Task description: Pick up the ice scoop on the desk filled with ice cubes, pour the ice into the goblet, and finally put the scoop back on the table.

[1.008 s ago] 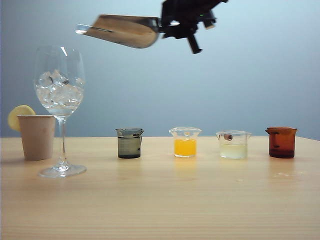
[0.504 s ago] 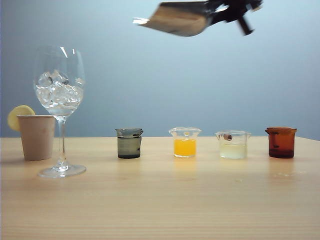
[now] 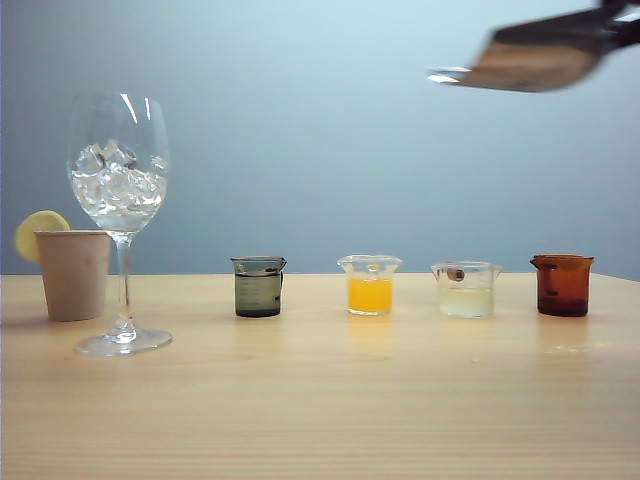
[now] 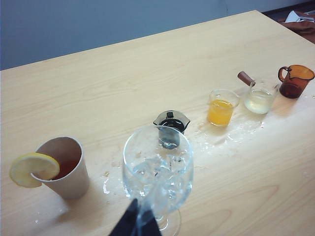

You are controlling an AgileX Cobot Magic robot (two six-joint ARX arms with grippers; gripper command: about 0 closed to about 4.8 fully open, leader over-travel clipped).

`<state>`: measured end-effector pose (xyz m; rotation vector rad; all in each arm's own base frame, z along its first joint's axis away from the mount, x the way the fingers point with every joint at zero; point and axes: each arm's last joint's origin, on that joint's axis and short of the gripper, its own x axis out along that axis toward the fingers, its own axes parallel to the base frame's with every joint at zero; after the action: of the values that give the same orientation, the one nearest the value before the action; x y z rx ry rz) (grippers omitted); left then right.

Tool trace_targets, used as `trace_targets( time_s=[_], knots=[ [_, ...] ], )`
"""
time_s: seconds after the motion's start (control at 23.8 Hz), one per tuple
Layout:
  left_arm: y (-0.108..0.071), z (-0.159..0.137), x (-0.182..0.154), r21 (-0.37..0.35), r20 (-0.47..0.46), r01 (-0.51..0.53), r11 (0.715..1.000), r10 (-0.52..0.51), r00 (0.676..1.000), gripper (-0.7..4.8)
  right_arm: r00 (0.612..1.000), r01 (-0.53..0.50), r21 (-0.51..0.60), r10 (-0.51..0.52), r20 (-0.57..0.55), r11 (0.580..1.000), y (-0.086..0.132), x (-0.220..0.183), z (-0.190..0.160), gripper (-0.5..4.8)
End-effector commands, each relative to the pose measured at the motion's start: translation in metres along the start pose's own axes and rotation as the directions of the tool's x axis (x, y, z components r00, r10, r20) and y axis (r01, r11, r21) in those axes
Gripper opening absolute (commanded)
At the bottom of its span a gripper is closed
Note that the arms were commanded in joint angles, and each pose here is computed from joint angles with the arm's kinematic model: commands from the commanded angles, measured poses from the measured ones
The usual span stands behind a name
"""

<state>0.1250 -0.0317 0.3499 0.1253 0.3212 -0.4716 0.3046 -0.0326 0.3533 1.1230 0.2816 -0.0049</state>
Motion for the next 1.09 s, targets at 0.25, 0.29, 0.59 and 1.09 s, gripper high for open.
trace_targets(
  time_s=[0.25, 0.29, 0.59, 1.09],
  knots=[
    [0.000, 0.002, -0.001, 0.005, 0.016, 0.002, 1.000, -0.002, 1.000, -0.05, 0.989, 0.036, 0.075, -0.046, 0.139, 0.997, -0.093, -0.062, 0.042, -0.07],
    [0.000, 0.002, -0.001, 0.005, 0.017, 0.001, 1.000, -0.001, 1.000, -0.05, 0.981, 0.068, 0.086, -0.083, 0.178, 0.994, -0.109, -0.070, 0.049, -0.07],
    [0.000, 0.002, -0.001, 0.005, 0.017, 0.000, 1.000, 0.000, 1.000, -0.05, 0.957, 0.083, 0.075, -0.101, 0.273, 0.994, -0.165, -0.053, 0.084, -0.07],
    [0.000, 0.002, -0.001, 0.004, 0.017, 0.000, 1.000, 0.000, 1.000, -0.05, 0.945, 0.051, 0.045, -0.062, 0.320, 0.998, -0.246, 0.001, 0.087, -0.07]
  ],
)
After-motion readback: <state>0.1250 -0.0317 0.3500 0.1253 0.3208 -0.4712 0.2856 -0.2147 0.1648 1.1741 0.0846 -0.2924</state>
